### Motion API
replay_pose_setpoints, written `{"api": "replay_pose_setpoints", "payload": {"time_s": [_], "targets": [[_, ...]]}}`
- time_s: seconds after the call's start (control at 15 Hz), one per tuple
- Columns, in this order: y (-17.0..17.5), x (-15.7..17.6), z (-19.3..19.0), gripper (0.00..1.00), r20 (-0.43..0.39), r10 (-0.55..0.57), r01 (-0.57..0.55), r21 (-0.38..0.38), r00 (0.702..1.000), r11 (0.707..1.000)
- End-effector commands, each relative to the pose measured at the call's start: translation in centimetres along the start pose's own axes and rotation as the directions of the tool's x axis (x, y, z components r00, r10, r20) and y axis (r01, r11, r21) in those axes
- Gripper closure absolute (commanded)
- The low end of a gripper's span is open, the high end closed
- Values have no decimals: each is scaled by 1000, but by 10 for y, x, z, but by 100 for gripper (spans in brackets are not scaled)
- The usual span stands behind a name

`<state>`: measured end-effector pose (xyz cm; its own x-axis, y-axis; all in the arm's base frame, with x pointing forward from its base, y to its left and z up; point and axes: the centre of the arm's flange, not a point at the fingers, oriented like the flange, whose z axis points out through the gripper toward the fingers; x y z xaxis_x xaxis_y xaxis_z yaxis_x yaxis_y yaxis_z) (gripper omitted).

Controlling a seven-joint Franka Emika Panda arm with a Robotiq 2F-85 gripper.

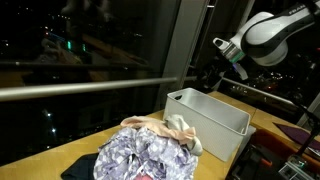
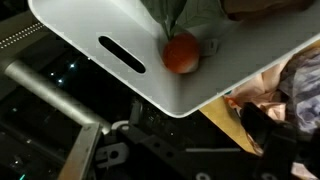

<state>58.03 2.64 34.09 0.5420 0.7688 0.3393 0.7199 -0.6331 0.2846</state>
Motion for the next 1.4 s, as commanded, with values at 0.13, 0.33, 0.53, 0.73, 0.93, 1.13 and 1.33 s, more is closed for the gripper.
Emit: {"api": "replay_pose_setpoints", "payload": {"time_s": [0.13, 0.33, 0.53, 0.73, 0.93, 1.13, 1.33], "targets": [[56, -24, 38, 0, -3, -18, 18, 27, 1000, 999], [74, -36, 52, 0, 9, -24, 24, 56, 1000, 998], [72, -27, 62, 0, 0, -26, 25, 116, 1000, 993], [69, -18, 73, 0, -3, -32, 32, 151, 999, 988], [63, -24, 89, 0, 7, -32, 31, 185, 999, 982], [51, -32, 112, 0, 23, -25, 20, 216, 999, 976], [43, -39, 136, 0, 37, -28, 19, 235, 999, 972]]}}
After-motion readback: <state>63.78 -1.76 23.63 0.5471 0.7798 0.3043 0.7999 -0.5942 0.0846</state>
